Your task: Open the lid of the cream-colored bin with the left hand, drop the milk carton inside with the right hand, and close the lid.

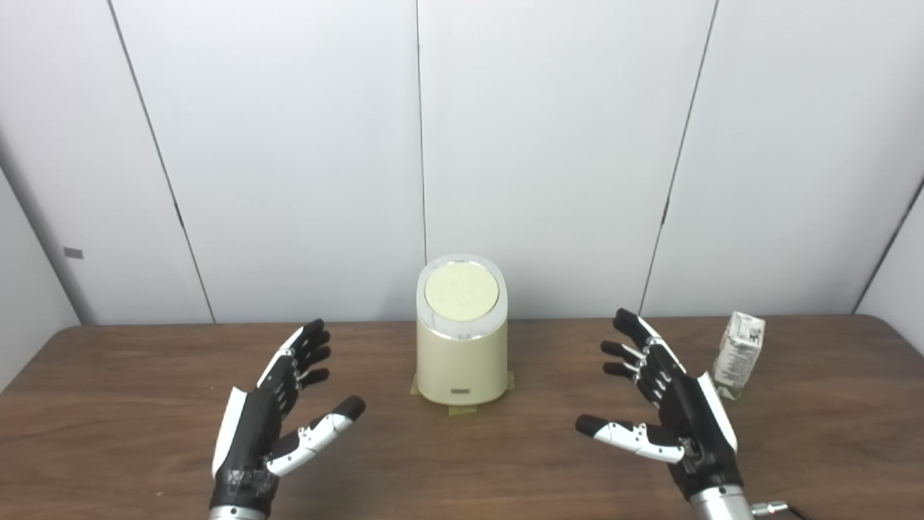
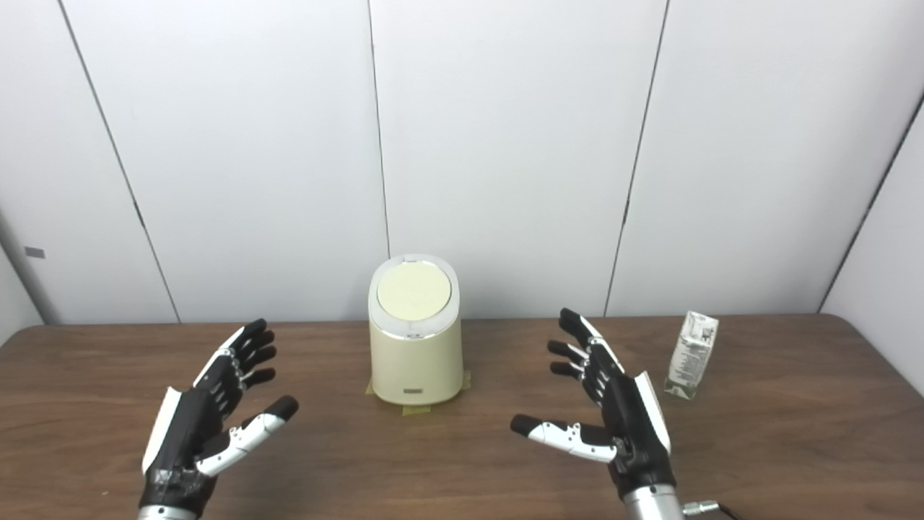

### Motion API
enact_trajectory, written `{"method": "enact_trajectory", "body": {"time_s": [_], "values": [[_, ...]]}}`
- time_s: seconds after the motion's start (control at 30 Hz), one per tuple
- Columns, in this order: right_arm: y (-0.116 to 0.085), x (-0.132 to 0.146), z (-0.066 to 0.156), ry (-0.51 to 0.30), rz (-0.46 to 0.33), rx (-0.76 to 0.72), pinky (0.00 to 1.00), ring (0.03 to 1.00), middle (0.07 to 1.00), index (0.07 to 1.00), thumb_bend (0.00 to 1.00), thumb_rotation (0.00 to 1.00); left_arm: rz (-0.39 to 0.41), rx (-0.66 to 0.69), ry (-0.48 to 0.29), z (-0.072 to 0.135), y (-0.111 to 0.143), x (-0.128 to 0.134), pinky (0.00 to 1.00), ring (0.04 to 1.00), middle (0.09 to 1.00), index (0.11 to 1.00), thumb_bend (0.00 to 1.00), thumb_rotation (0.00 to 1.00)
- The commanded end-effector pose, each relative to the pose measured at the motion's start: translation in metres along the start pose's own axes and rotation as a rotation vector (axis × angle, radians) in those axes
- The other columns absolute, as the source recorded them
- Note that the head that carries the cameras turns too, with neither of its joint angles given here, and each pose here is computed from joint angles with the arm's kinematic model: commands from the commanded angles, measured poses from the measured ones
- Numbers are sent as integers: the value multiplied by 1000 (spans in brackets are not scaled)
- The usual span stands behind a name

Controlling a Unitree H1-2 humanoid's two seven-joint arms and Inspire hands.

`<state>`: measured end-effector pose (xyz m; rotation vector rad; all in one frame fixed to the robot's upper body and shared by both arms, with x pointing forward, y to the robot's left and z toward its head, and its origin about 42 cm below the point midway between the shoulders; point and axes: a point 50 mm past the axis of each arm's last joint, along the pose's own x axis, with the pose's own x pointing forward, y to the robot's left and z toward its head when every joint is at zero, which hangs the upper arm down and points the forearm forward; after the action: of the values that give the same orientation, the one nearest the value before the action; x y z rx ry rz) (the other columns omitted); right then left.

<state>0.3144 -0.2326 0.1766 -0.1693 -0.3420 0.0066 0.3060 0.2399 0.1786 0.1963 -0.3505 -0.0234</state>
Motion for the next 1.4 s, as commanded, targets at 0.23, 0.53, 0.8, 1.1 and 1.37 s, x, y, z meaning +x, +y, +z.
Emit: {"method": "enact_trajectory", "body": {"time_s": [0.23, 0.53, 0.8, 1.1, 1.37], "values": [[0, 12, 16, -80, -2, 4, 721, 808, 898, 886, 815, 206, 21, -10, -88, 15, 0, 13, 744, 835, 868, 892, 836, 309], [0, 13, 16, -78, -3, 0, 722, 806, 899, 885, 815, 208, 21, 5, -78, 15, 0, 13, 772, 860, 878, 893, 837, 342], [2, 19, 10, -65, 2, 11, 715, 805, 899, 884, 809, 211, 64, 27, -70, 21, -15, 17, 899, 952, 973, 969, 828, 414], [4, 25, 8, -76, 5, 22, 715, 800, 907, 886, 793, 205, 61, 89, -71, 51, -15, 76, 1000, 1000, 1000, 1000, 959, 403], [6, 24, 8, -86, 11, 34, 702, 794, 908, 885, 792, 221, 48, 178, -25, 66, -33, 134, 1000, 1000, 1000, 1000, 1000, 443]]}}
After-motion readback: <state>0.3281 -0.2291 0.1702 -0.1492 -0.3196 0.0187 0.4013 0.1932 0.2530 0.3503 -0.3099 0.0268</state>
